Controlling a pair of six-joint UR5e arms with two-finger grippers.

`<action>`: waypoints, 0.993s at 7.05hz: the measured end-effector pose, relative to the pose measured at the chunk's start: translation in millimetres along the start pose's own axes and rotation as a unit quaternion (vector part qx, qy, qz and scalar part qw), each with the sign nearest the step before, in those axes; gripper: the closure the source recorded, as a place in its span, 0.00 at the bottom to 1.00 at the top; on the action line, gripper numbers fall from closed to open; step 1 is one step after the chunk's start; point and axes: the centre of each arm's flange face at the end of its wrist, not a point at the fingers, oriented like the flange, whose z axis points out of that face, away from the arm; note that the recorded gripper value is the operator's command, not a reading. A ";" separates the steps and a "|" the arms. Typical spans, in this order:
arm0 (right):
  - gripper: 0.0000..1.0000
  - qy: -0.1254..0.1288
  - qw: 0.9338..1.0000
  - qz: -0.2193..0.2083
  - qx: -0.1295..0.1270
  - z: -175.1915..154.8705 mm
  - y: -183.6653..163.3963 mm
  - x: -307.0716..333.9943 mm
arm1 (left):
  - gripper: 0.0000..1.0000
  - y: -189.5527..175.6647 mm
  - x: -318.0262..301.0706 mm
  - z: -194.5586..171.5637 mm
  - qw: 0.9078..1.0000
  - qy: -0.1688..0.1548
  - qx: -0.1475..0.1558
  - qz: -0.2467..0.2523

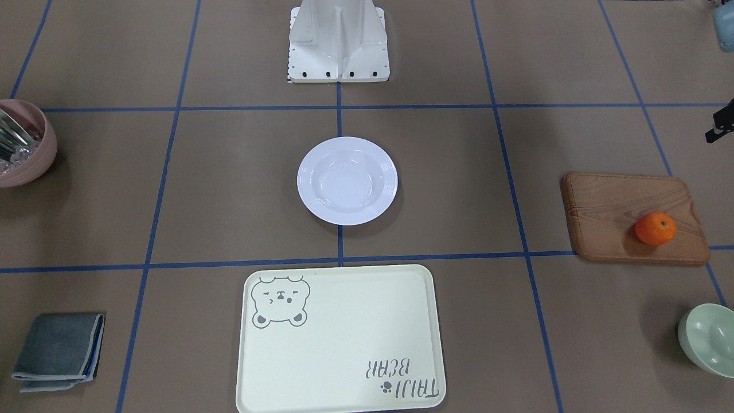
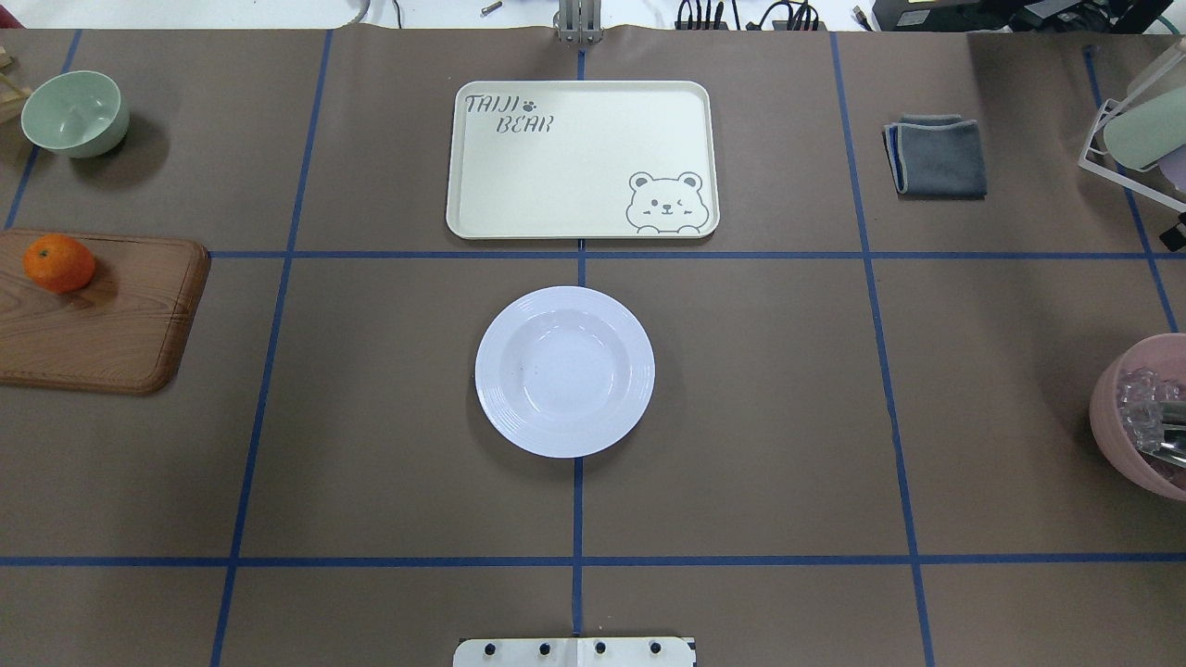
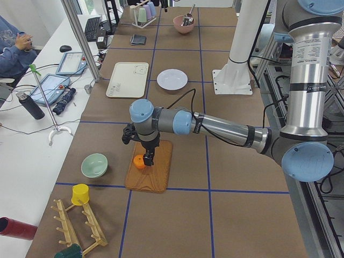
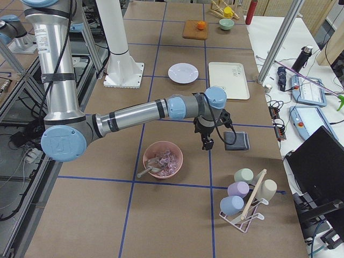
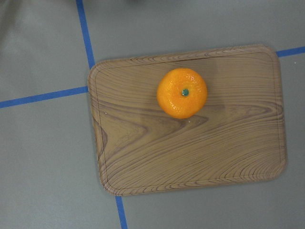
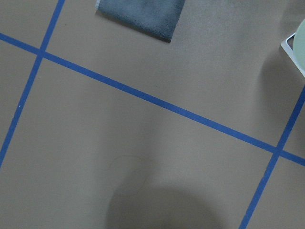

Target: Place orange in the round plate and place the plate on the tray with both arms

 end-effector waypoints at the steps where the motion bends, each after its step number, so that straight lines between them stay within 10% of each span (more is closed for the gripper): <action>1: 0.00 0.000 1.000 0.000 0.001 -0.4 -0.9 -0.4 | 0.02 0.3 -2.2 1.7 1.000 0.000 -0.002 -0.002; 7: 0.00 0.023 0.998 -0.031 0.045 21.2 11.8 23.1 | 0.02 -2.8 33.6 -37.3 0.999 -0.003 0.040 0.036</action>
